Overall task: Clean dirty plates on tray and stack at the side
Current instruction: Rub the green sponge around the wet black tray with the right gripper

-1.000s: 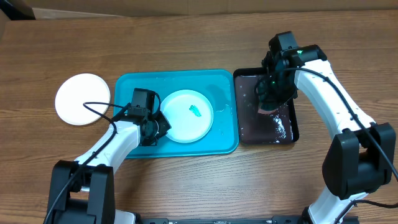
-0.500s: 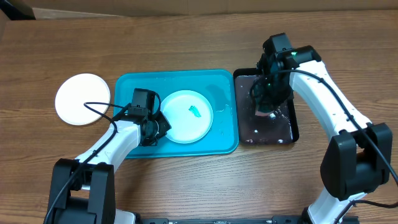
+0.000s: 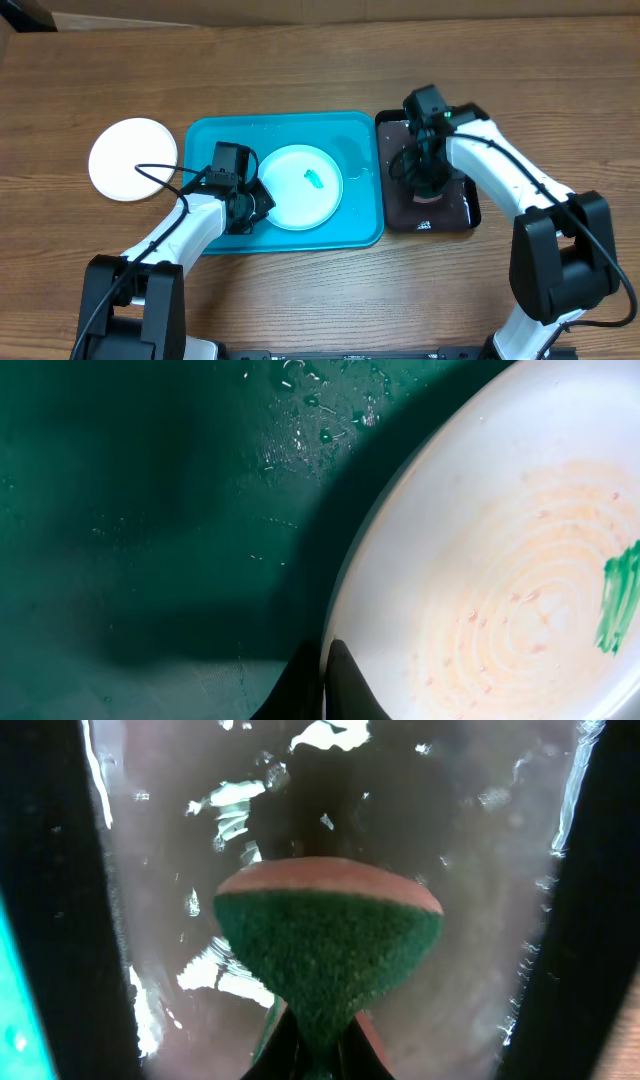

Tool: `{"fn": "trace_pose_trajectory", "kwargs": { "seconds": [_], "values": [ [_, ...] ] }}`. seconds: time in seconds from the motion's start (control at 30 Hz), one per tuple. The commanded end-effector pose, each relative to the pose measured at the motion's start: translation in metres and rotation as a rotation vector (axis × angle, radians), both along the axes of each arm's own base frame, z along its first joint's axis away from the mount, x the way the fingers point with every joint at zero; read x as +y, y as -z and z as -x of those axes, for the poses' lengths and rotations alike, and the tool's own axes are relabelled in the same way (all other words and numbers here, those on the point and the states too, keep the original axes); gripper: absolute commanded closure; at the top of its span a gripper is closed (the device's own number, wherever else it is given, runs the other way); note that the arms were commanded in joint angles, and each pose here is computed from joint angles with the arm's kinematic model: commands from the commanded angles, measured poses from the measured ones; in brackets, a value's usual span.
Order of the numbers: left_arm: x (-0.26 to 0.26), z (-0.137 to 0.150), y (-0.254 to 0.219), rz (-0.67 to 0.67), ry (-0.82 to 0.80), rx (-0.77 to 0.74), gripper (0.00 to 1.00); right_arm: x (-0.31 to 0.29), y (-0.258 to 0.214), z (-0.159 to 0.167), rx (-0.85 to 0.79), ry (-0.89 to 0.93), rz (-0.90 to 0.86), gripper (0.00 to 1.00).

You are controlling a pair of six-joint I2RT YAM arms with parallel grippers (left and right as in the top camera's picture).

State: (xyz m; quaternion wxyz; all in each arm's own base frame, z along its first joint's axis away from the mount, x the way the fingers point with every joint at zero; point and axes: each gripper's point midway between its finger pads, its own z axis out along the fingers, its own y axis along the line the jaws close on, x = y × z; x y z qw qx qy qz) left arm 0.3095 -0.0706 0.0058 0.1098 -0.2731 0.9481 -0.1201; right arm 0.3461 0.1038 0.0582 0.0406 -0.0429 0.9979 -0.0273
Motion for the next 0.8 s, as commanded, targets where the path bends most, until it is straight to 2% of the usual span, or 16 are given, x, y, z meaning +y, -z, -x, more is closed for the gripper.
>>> {"fn": "trace_pose_trajectory", "kwargs": {
  "seconds": [0.0, 0.17, 0.4, 0.5, 0.63, 0.77],
  "values": [
    [-0.001, 0.005, 0.005, -0.007, 0.007, 0.02, 0.96, 0.007, -0.059, -0.03, -0.144, 0.014, -0.025, 0.96],
    [-0.001, 0.005, 0.005, -0.007, 0.007, 0.02, 0.96, 0.01, -0.069, -0.017, -0.133, 0.05, -0.006, 0.96],
    [-0.001, 0.005, 0.005, -0.009, 0.014, 0.019, 0.96, 0.002, -0.021, -0.012, -0.138, 0.048, 0.048, 0.96],
    [-0.001, 0.005, 0.005, -0.009, 0.014, 0.019, 0.96, 0.001, -0.016, -0.008, -0.129, 0.044, 0.055, 0.96],
    [-0.001, 0.005, 0.005, -0.009, 0.014, 0.019, 0.96, 0.003, -0.045, -0.013, -0.15, 0.035, 0.045, 0.96],
    [-0.001, 0.005, 0.005, -0.008, 0.014, 0.018, 0.96, 0.017, -0.097, -0.023, -0.246, 0.018, 0.001, 0.96]
  ]
}}
